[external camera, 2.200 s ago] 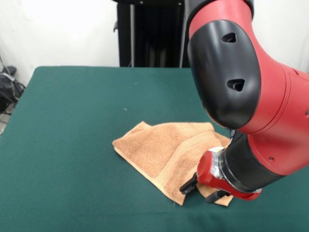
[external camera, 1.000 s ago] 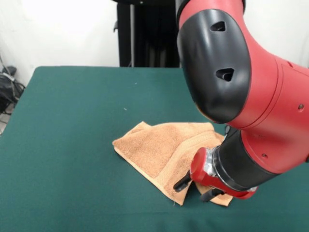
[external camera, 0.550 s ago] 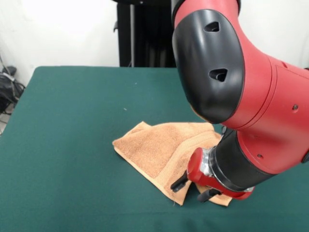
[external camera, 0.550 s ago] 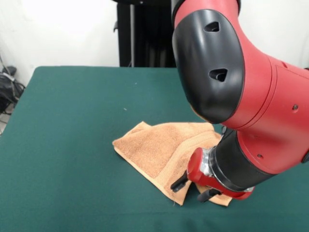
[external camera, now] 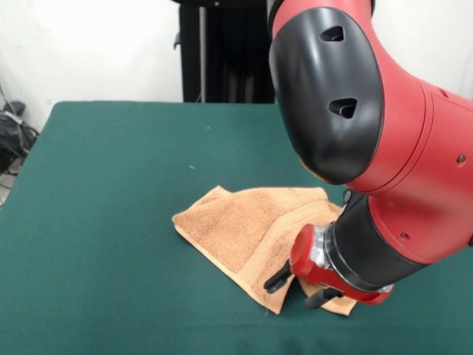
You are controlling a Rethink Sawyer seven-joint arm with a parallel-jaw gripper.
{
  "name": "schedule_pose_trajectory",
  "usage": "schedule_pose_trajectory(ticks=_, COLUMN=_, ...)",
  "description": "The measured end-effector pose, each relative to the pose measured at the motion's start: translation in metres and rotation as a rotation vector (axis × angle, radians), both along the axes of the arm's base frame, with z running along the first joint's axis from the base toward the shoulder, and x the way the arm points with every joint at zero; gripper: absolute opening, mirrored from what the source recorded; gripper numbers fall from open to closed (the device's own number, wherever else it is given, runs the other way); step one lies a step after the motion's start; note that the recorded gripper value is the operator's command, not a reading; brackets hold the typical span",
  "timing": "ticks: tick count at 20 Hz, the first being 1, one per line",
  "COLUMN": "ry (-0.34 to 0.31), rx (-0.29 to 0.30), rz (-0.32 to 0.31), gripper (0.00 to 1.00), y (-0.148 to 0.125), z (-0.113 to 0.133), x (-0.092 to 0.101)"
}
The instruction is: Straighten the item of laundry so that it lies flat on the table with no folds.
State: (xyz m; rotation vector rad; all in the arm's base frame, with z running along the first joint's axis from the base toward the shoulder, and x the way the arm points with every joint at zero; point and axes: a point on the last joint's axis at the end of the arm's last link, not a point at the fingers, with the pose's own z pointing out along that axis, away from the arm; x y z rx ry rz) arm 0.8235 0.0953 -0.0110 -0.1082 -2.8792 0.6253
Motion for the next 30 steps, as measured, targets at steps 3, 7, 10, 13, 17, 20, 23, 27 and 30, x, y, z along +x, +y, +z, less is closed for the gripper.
schedule_pose_trajectory(ticks=3, ry=0.0, rx=0.0, rz=0.0, gripper=1.0, y=0.0, z=0.0, x=0.0)
schedule_pose_trajectory(ticks=7, ry=0.0, rx=-0.001, rz=0.0, gripper=1.0, y=0.0, z=0.0, x=0.0)
schedule_pose_trajectory(ticks=10, ry=0.003, rx=-0.002, rz=-0.002, gripper=1.0, y=-0.001, z=0.0, x=-0.001)
schedule_pose_trajectory(ticks=13, ry=0.004, rx=-0.003, rz=-0.003, gripper=1.0, y=-0.002, z=0.0, x=-0.001)
schedule_pose_trajectory(ticks=17, ry=0.014, rx=-0.005, rz=-0.01, gripper=1.0, y=-0.005, z=-0.001, x=-0.004)
schedule_pose_trajectory(ticks=20, ry=0.022, rx=-0.008, rz=-0.016, gripper=1.0, y=-0.008, z=-0.001, x=-0.006)
schedule_pose_trajectory(ticks=23, ry=0.027, rx=-0.009, rz=-0.022, gripper=1.0, y=-0.01, z=0.0, x=-0.007)
schedule_pose_trajectory(ticks=27, ry=0.033, rx=-0.01, rz=-0.03, gripper=1.0, y=-0.014, z=0.001, x=-0.01)
schedule_pose_trajectory(ticks=30, ry=0.031, rx=-0.011, rz=-0.032, gripper=1.0, y=-0.016, z=0.001, x=-0.012)
